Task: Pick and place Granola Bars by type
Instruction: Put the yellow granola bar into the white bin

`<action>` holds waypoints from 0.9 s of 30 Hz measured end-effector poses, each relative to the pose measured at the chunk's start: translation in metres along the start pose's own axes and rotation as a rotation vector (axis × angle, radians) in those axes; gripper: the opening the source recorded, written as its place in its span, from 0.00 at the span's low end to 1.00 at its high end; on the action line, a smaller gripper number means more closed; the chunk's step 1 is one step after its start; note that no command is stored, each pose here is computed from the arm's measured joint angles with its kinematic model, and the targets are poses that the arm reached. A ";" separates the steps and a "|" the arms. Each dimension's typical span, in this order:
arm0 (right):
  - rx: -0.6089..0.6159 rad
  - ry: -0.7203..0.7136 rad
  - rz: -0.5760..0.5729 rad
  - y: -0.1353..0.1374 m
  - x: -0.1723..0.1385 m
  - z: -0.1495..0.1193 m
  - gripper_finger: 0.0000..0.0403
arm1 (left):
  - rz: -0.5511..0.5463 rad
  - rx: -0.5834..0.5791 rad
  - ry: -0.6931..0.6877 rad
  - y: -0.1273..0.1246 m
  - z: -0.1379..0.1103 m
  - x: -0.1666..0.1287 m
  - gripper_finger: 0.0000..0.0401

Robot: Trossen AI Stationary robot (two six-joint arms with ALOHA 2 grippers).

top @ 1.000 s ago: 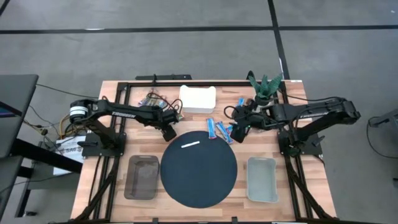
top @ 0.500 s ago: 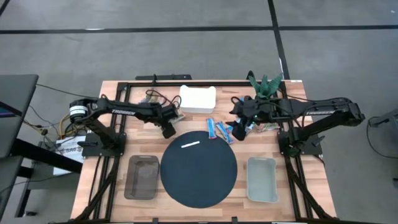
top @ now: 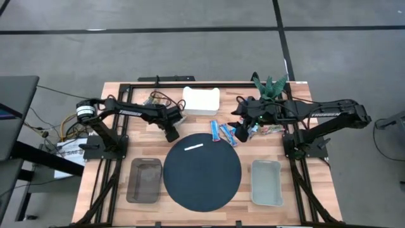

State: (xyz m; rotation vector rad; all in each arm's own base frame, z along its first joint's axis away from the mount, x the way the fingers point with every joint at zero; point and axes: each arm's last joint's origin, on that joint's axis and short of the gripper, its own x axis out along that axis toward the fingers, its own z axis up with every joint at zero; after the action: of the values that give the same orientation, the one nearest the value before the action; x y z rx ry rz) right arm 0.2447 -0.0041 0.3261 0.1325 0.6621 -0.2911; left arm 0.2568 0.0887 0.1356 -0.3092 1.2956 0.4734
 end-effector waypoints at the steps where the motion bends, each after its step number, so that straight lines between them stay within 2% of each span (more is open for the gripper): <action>1: 0.002 -0.007 0.002 0.000 0.000 0.001 0.58 | -0.001 0.000 -0.008 0.000 0.000 -0.002 0.32; 8: 0.003 -0.013 0.003 0.000 0.000 0.001 0.58 | -0.010 -0.011 -0.060 0.003 0.004 -0.013 0.08; 12: 0.004 -0.013 0.002 0.000 0.000 0.001 0.58 | -0.020 -0.026 -0.058 0.002 0.004 -0.013 0.07; 15: 0.003 -0.013 0.002 0.000 0.000 0.001 0.58 | -0.074 -0.051 -0.051 0.001 0.003 -0.016 0.06; 20: 0.003 -0.013 0.002 0.000 0.000 0.001 0.58 | -0.138 -0.053 -0.078 0.001 -0.001 -0.038 0.06; 23: 0.004 -0.013 0.002 0.000 0.000 0.001 0.58 | -0.174 -0.059 -0.155 0.003 -0.003 -0.060 0.05; 27: 0.004 -0.015 0.001 0.000 0.000 0.001 0.58 | -0.221 -0.118 -0.338 0.007 0.000 -0.090 0.05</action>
State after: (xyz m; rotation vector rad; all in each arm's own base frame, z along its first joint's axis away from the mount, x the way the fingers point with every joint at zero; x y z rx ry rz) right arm 0.2457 -0.0042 0.3271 0.1343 0.6468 -0.2921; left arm 0.2357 0.0805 0.2227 -0.4458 0.8953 0.3946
